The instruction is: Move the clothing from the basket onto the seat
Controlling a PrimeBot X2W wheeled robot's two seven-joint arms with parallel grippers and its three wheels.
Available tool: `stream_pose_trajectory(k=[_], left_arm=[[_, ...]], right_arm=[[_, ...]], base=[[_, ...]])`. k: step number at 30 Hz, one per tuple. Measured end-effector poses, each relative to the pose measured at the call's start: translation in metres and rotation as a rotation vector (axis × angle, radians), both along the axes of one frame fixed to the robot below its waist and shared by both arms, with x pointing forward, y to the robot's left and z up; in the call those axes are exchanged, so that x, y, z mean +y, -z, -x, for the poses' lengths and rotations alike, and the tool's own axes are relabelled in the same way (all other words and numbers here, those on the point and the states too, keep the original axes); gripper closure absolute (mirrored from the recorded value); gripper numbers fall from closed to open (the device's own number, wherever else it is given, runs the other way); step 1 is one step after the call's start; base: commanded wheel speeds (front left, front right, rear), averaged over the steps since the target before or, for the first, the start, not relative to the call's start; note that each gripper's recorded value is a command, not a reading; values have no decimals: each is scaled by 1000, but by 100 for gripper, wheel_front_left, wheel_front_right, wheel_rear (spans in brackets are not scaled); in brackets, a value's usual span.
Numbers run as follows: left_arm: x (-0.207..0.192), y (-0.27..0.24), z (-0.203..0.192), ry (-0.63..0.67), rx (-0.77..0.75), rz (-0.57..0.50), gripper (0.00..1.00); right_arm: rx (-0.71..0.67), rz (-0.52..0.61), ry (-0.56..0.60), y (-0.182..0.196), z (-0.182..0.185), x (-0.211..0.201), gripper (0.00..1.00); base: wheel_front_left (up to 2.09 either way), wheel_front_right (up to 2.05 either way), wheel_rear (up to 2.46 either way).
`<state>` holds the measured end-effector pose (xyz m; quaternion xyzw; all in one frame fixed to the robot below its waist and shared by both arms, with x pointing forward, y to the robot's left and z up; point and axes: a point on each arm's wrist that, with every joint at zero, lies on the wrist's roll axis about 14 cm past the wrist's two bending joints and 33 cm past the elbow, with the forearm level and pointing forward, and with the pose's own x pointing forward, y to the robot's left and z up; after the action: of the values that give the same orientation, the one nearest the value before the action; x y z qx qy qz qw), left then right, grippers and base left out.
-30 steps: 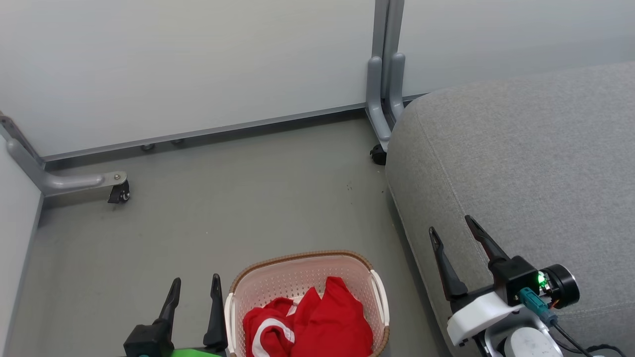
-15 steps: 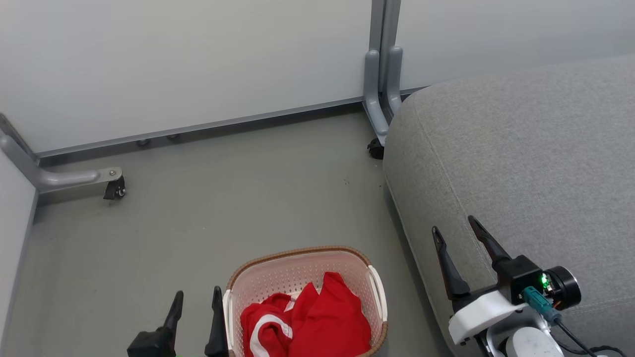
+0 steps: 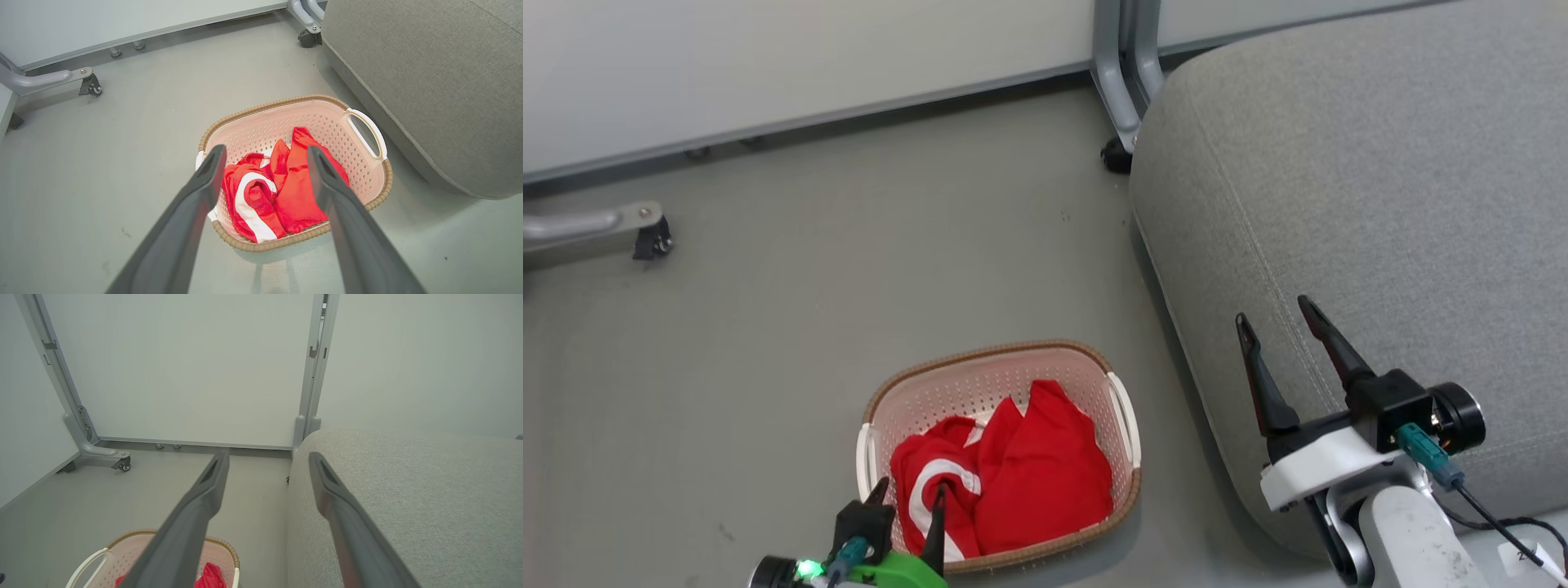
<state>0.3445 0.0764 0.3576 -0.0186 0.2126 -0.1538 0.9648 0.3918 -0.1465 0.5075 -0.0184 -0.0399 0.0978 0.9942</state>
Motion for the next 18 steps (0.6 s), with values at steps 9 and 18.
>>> stream_pose_trajectory(k=[9,18], left_arm=[[-16,63,-36,213,146,-181,0],[-9,128,-77,383,271,-356,0]], right_arm=[[76,-16,31,32,-37,-12,0],[177,-23,59,80,-65,-22,0]], base=[[0,0,0],[0,0,0]])
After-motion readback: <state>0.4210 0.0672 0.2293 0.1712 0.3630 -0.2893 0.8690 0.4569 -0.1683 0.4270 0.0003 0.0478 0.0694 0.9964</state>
